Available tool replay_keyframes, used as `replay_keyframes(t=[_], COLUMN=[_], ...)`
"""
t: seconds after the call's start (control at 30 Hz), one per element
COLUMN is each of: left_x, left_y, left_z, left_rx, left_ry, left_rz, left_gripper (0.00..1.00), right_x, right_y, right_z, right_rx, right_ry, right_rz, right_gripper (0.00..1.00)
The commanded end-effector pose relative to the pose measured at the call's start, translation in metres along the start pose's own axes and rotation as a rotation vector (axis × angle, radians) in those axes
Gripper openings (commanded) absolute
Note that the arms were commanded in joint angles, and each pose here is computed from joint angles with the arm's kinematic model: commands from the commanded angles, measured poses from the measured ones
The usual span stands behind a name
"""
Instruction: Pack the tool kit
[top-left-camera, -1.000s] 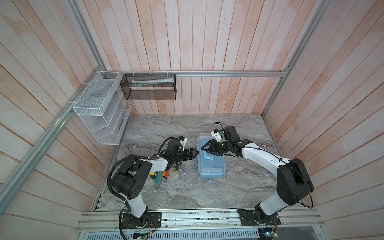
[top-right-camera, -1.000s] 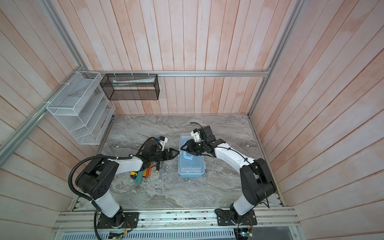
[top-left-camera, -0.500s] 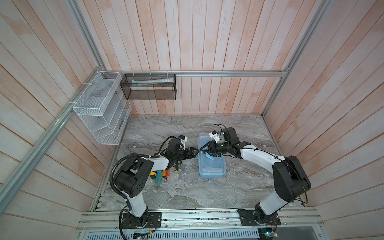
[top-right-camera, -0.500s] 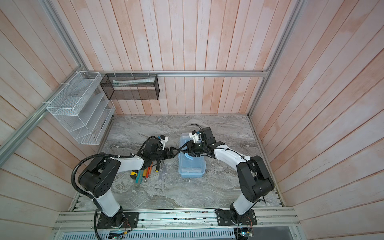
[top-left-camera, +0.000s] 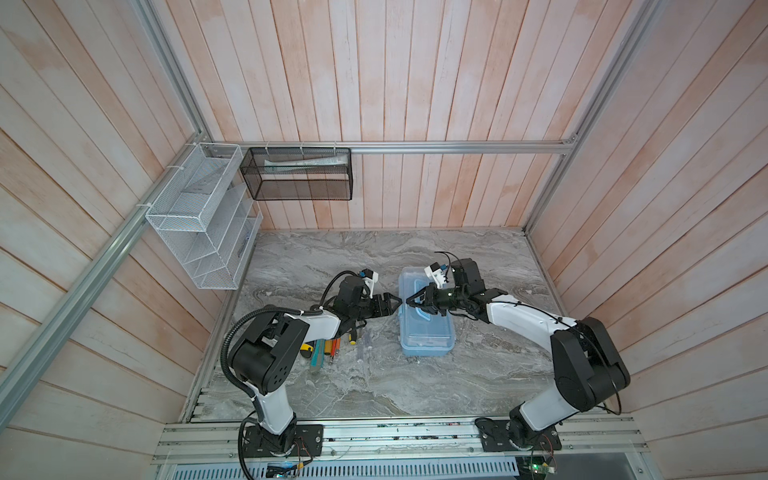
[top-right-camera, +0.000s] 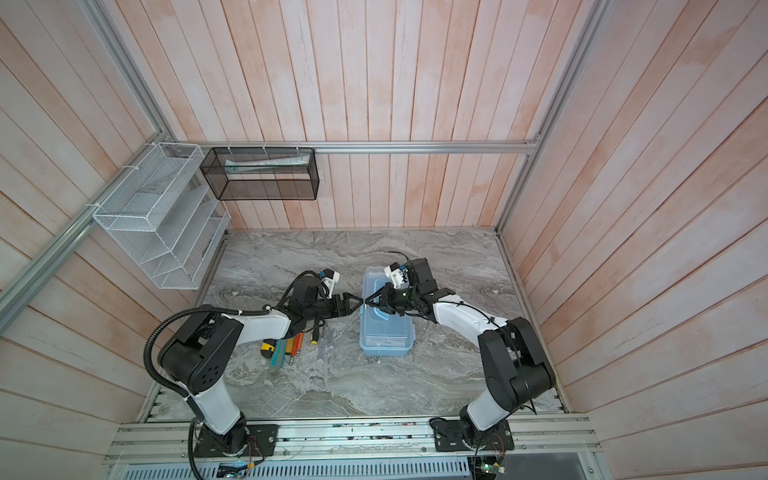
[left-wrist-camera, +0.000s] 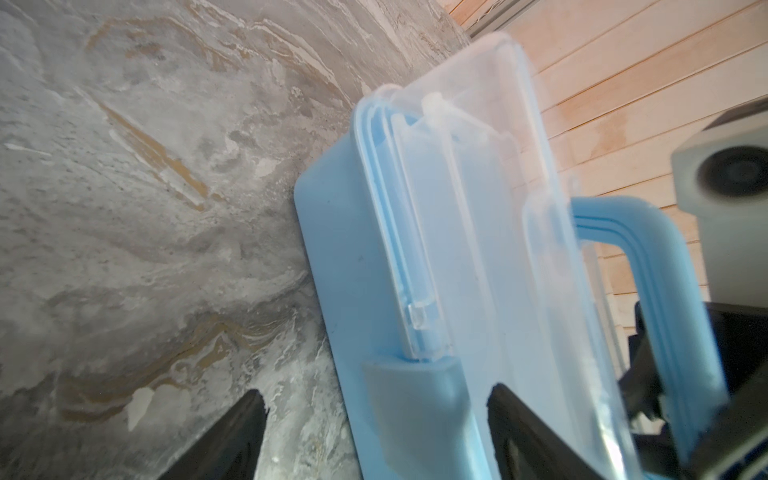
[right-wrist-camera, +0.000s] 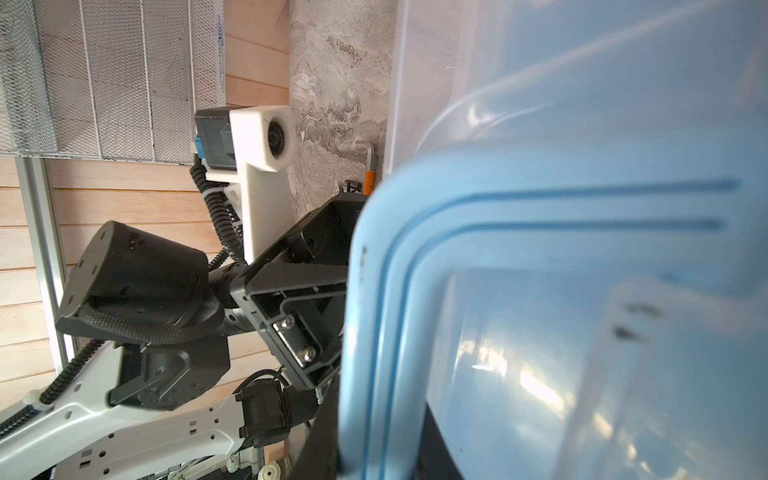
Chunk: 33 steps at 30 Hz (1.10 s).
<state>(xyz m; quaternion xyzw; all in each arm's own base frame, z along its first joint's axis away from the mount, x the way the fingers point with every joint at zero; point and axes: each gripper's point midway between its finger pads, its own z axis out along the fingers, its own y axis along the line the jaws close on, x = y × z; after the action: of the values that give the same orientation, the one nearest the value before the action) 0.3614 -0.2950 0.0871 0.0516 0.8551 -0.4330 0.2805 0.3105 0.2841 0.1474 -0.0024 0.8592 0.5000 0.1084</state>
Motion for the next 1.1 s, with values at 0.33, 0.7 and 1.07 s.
replay_keyframes(t=[0.33,0.7,1.07], left_x=[-0.014,-0.014,-0.016], left_y=[-0.048,-0.048,-0.062], left_z=[-0.024,-0.054,-0.058], left_rx=[0.168,0.253,0.41], left_ry=[-0.039,-0.073,-0.071], left_rz=[0.056,0.006,-0.033], left_gripper=[0.86,0.86,0.8], right_x=[-0.005,-0.011,-0.011], right_y=[0.056,0.048,0.031], right_z=[-0.034,-0.064,-0.054], right_rx=[-0.402,-0.603,-0.57], right_ry=[0.016,-0.019,0.014], right_rz=[-0.197,-0.157,-0.136], right_gripper=[0.0,0.0,0.0])
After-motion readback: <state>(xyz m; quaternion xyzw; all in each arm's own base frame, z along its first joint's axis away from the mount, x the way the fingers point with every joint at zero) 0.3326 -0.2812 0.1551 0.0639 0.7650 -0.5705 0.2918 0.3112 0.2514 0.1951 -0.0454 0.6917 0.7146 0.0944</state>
